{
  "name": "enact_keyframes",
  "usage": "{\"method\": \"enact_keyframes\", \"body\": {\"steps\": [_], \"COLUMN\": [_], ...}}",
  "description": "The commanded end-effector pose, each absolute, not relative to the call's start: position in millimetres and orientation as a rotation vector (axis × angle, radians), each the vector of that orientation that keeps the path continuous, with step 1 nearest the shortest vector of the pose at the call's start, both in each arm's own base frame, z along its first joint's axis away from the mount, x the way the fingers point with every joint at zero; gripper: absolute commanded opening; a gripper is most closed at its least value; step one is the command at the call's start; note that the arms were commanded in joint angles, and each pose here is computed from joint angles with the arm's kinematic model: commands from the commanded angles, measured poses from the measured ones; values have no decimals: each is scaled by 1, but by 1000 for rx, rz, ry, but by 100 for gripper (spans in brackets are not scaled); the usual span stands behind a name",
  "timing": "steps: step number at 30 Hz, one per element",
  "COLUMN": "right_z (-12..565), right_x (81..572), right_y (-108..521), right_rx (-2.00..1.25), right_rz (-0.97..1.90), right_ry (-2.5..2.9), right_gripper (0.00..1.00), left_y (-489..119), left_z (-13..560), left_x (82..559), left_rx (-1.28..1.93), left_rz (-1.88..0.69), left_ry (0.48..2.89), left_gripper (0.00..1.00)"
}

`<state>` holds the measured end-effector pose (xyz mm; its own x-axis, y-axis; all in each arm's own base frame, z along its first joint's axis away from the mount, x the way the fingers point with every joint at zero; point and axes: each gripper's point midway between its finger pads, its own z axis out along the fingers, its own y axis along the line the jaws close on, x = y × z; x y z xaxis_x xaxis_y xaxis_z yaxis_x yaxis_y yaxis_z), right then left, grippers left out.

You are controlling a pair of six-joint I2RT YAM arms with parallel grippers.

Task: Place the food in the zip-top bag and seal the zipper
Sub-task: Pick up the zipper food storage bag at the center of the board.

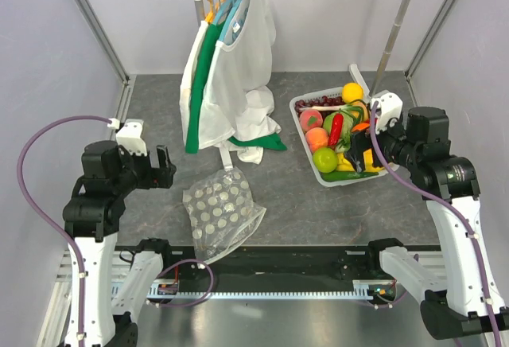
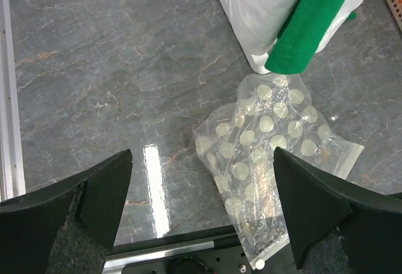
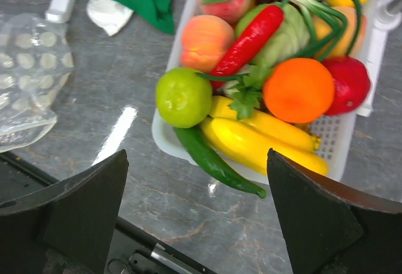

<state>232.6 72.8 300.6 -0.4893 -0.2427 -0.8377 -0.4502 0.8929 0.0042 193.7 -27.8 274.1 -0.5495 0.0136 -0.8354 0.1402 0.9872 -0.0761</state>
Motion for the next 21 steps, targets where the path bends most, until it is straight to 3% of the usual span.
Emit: {"method": "enact_keyframes", "body": {"steps": [1,7,15,21], "right_z": [312,280,266,222], "right_x": [231,234,226,190], "right_y": [104,138,205,262], "right_rx": [-684,-901,-1228,-1587], "right_rz": [448,612,629,575], "right_ry": [1998,2034,1917,1796], "right_gripper": [98,98,98,98], "left_y": [-29,-29,-23,-37], "left_z": [292,295,289,286], "left_x": [198,197,192,185], "left_rx": [41,-60,-128,-141], "left_rz": [-192,-222,-218,-337], "left_ry": [2065,2062,2060,2074], "left_gripper": [100,100,100,100]}}
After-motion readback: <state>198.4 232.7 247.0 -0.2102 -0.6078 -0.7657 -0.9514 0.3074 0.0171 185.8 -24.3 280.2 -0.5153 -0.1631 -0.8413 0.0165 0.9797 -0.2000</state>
